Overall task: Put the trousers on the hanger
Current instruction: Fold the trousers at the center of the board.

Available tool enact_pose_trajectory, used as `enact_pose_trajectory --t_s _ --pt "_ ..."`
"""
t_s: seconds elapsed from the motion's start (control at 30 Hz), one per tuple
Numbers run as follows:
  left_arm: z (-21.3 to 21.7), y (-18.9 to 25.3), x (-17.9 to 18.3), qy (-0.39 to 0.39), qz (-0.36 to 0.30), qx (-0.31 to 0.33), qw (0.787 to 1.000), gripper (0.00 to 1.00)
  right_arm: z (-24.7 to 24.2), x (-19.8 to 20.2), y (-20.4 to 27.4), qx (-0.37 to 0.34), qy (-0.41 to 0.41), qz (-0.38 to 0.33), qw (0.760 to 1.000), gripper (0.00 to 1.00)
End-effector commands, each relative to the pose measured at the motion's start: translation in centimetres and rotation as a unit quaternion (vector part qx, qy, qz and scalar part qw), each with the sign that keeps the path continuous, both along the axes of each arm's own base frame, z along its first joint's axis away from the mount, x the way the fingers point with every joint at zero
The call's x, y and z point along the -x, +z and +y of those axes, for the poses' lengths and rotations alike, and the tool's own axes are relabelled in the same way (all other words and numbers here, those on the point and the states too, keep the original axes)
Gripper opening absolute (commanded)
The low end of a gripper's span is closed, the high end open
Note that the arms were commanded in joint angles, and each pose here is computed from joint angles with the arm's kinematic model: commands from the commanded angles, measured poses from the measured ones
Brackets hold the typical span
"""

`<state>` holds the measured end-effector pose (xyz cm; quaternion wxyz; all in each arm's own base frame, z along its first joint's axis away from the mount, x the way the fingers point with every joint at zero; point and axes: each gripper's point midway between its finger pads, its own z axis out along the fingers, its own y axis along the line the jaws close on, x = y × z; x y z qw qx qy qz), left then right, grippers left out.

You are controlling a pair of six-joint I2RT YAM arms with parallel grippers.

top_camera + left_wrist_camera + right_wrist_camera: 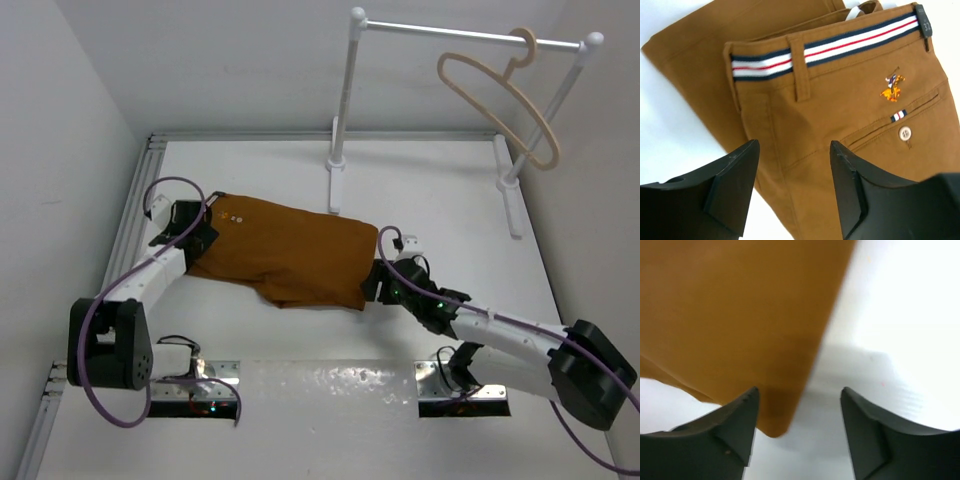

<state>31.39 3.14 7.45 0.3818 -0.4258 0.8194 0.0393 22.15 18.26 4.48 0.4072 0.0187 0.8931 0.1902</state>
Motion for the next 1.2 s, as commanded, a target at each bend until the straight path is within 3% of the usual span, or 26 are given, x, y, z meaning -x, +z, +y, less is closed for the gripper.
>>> enact_pose_trajectory --t_s 0.0,0.1,0.13,0.3,0.4,0.43,0.57,0.67,0.73,0.83,0.97,1.07,1.17 --pt "0.6 2.3 -3.3 -0.006 -0.042 -0.006 0.999 0.57 0.2 1.0 -1.4 -0.022 0.000 0.022 0.999 0.62" --pt "0.0 -1.2 -3.7 -0.007 0.000 0.019 1.000 0.50 0.8 1.7 -2.4 -0.028 0.013 0.050 0.998 0.60" --pt "-0.3 -1.9 -3.8 -0.007 0.003 0.031 0.999 0.41 1.0 2.3 -3.3 -0.029 0.021 0.067 0.997 0.59" --pt "0.3 -3.6 -2.9 0.006 0.018 0.021 1.000 0.30 3.2 3.9 -3.4 -0.124 0.050 0.077 0.988 0.56" --pt "0.3 -5.1 -1.8 0.011 0.037 0.026 0.999 0.12 3.3 3.8 -3.5 -0.128 0.051 0.073 0.988 0.60" --pt "0.5 -5.9 -1.0 0.024 0.047 0.033 0.998 0.01 3.4 3.7 -3.4 -0.130 0.050 0.074 0.987 0.62" --pt "2.7 -7.7 2.6 0.098 0.059 0.032 0.993 0.00 3.8 3.4 -2.8 -0.148 0.050 0.063 0.986 0.68" --pt "3.8 -7.3 5.3 0.143 0.037 0.024 0.989 0.00 3.0 2.7 -3.6 -0.131 0.021 0.063 0.989 0.43" --pt "4.8 -7.1 6.8 0.175 0.031 0.011 0.984 0.00 2.2 2.8 -4.5 -0.109 0.007 0.071 0.991 0.19" --pt "5.0 -5.3 7.1 0.184 -0.001 0.013 0.983 0.00 0.6 2.4 -5.2 -0.082 -0.024 0.066 0.994 0.00" --pt "4.6 -0.3 5.3 0.159 -0.091 0.029 0.983 0.00 -2.2 1.8 -5.1 -0.016 -0.055 0.046 0.997 0.00" --pt "2.9 4.2 2.9 0.089 -0.162 0.042 0.982 0.00 -4.0 1.6 -4.4 0.028 -0.059 0.032 0.997 0.00" --pt "-2.3 6.8 0.6 -0.019 -0.193 0.060 0.979 0.00 -5.0 1.7 -4.1 0.052 -0.062 0.032 0.996 0.00"
